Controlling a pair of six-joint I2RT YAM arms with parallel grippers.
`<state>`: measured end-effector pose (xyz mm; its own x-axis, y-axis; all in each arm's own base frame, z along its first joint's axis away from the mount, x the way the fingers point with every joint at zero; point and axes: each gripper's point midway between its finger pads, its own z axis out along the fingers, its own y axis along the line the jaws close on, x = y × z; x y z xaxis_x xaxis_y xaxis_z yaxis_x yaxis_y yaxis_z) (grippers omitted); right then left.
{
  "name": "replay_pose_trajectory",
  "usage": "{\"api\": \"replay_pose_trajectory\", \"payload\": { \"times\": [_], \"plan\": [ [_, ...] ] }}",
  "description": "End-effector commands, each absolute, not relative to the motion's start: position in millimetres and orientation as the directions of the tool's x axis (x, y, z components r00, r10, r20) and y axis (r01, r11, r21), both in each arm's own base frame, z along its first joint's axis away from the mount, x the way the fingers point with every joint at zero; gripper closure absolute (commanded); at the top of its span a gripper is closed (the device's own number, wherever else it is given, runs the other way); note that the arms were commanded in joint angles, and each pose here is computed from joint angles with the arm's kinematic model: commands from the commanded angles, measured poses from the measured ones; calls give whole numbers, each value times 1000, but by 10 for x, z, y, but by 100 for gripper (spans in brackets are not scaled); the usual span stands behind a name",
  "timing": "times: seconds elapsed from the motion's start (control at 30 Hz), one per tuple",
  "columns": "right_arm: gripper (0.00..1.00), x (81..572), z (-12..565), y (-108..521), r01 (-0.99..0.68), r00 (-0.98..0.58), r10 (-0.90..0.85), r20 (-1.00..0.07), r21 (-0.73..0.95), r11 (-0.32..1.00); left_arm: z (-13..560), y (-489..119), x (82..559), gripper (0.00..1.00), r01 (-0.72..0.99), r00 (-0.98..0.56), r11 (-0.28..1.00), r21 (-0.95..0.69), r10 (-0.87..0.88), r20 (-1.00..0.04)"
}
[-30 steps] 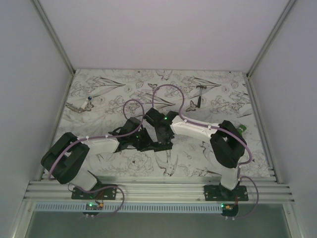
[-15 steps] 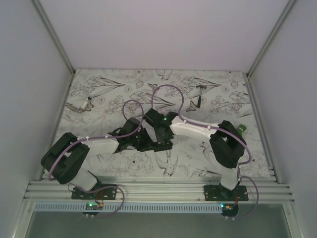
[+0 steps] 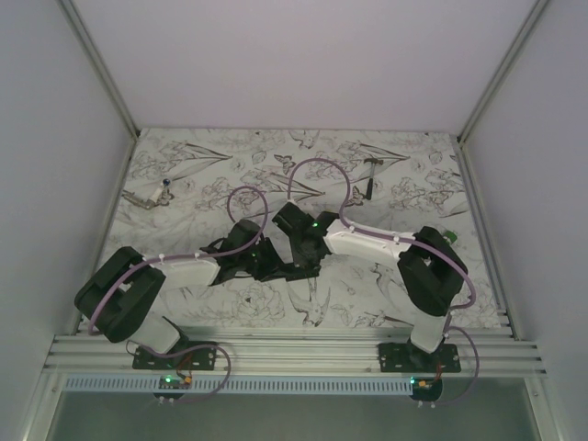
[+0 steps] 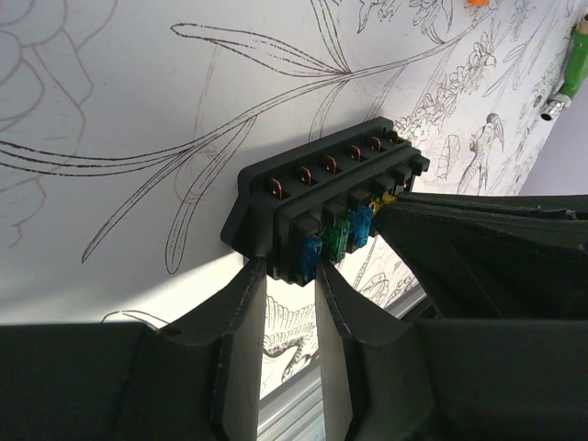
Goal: Snap on the fuse box
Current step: Install the fuse at the fuse box base.
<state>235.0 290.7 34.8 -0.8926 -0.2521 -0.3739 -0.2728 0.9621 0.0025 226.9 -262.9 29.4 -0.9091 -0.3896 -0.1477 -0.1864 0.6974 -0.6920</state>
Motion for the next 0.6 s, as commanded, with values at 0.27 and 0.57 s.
{"api": "replay_pose_trajectory", "payload": {
  "times": [0.27, 0.57],
  "plan": [
    [100, 1706, -171, 1931, -327, -941, -338, 1, -256, 910, -106, -2262, 2081, 80, -287, -895, 789, -543, -423, -141],
    [81, 1972, 211, 2565, -346, -923, -348, -162, -42, 937, -14, -2284, 2139, 77, -272, -889, 781, -563, -428, -164]
  ]
}}
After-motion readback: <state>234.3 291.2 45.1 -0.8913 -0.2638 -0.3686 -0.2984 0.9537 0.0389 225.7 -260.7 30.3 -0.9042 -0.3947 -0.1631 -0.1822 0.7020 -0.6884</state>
